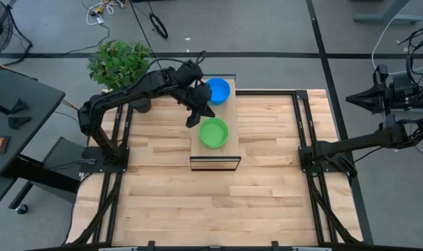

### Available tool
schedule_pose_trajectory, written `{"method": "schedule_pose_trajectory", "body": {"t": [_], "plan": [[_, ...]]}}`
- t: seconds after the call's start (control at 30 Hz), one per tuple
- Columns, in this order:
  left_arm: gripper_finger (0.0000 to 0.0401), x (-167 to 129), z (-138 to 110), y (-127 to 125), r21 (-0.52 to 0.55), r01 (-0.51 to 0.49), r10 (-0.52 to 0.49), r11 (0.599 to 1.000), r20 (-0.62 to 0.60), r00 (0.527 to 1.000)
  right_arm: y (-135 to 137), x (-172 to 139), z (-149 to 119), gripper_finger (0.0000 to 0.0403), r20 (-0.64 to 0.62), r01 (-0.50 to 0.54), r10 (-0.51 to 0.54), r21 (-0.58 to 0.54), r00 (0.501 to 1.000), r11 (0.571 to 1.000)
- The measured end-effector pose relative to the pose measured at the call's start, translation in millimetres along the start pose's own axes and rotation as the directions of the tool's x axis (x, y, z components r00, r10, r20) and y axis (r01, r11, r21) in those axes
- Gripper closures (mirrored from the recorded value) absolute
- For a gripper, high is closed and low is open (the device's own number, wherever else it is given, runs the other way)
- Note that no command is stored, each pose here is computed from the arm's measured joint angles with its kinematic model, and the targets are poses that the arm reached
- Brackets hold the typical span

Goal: Pick & Place Mini bowls
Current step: Stack the green bowl on the green bowl on the shelf

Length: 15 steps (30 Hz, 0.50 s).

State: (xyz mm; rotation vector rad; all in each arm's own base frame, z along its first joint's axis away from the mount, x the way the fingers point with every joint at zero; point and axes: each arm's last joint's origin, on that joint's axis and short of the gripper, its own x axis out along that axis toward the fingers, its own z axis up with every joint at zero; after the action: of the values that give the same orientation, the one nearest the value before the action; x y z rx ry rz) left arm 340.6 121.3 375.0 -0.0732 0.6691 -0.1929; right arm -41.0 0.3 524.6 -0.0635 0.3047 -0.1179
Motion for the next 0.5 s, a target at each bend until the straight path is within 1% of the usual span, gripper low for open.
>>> {"method": "schedule_pose_trajectory", "body": {"t": [0.17, 0.43, 0.5], "plan": [[0.0398, -4.0, -5.0, 0.8, 0.023, 0.060, -0.061, 0.998, 0.077, 0.995, 0.0, 0.0, 0.0, 0.0396, 0.000, 0.000, 0.000, 0.000, 1.000, 1.000], [0.0400, 7.6, -23.0, 2.5, 0.014, 0.131, -0.132, 0.991, 0.081, 0.988, 0.0, 0.0, 0.0, 0.0396, 0.000, 0.000, 0.000, 0.000, 1.000, 1.000], [0.0400, 10.6, -26.5, 3.3, 0.011, 0.134, -0.134, 0.991, 0.076, 0.988, 0.0, 0.0, 0.0, 0.0396, 0.000, 0.000, 0.000, 0.000, 1.000, 1.000]]}}
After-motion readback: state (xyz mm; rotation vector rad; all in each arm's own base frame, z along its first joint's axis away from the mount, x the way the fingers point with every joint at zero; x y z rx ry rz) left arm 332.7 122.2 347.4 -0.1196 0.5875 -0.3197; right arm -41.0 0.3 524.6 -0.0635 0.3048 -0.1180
